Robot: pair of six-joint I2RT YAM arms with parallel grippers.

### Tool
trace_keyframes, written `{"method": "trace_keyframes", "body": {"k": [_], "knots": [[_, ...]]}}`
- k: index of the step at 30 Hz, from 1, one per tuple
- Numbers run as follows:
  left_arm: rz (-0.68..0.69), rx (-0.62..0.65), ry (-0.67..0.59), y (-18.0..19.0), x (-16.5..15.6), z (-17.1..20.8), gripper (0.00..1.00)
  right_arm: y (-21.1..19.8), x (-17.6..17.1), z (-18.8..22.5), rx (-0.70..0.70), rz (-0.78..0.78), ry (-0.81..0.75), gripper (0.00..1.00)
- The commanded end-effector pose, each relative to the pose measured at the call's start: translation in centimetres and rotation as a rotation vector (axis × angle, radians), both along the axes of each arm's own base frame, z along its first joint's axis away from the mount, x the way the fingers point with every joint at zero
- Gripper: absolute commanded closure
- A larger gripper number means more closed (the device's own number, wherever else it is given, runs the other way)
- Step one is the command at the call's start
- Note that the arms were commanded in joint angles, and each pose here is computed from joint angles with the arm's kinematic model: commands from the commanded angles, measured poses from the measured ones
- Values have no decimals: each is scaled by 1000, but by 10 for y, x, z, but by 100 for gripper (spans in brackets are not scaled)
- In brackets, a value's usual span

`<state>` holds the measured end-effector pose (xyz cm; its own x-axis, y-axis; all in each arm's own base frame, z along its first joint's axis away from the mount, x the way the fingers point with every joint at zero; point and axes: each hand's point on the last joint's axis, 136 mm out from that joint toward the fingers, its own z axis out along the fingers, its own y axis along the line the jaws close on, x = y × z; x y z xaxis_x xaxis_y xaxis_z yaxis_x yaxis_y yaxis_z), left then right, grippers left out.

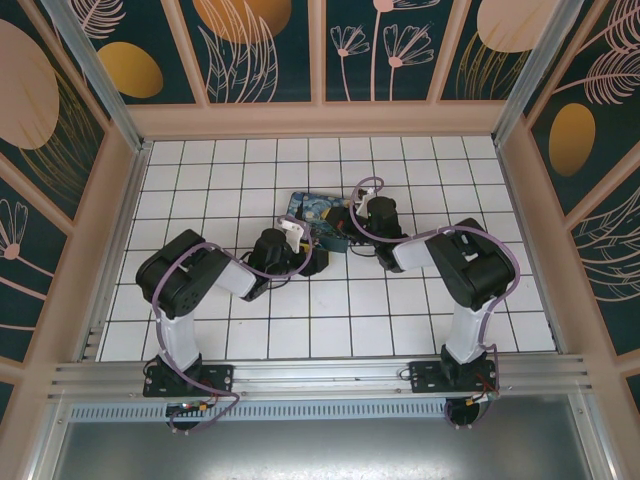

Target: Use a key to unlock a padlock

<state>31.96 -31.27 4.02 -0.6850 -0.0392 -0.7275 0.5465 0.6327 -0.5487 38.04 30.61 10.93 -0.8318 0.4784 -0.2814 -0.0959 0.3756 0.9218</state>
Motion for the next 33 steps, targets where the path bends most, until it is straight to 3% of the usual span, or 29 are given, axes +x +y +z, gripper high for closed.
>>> {"method": "trace_keyframes", "body": {"k": [1, 8, 13, 19, 33], "knots": [[-5, -6, 10, -6, 1, -5, 37, 1, -6, -18, -16, 8, 44, 100], [25, 48, 48, -3, 6, -20, 34, 1, -5, -18, -14, 6, 44, 100], [-34, -83, 35, -15, -3, 10, 41, 0, -5, -20, -18, 3, 48, 100], [-55, -249, 22, -20, -12, 49, 40, 1, -6, -20, -18, 4, 49, 100], [13, -307, 67, -14, -8, 41, 34, 0, -8, -18, -14, 8, 44, 100]]}}
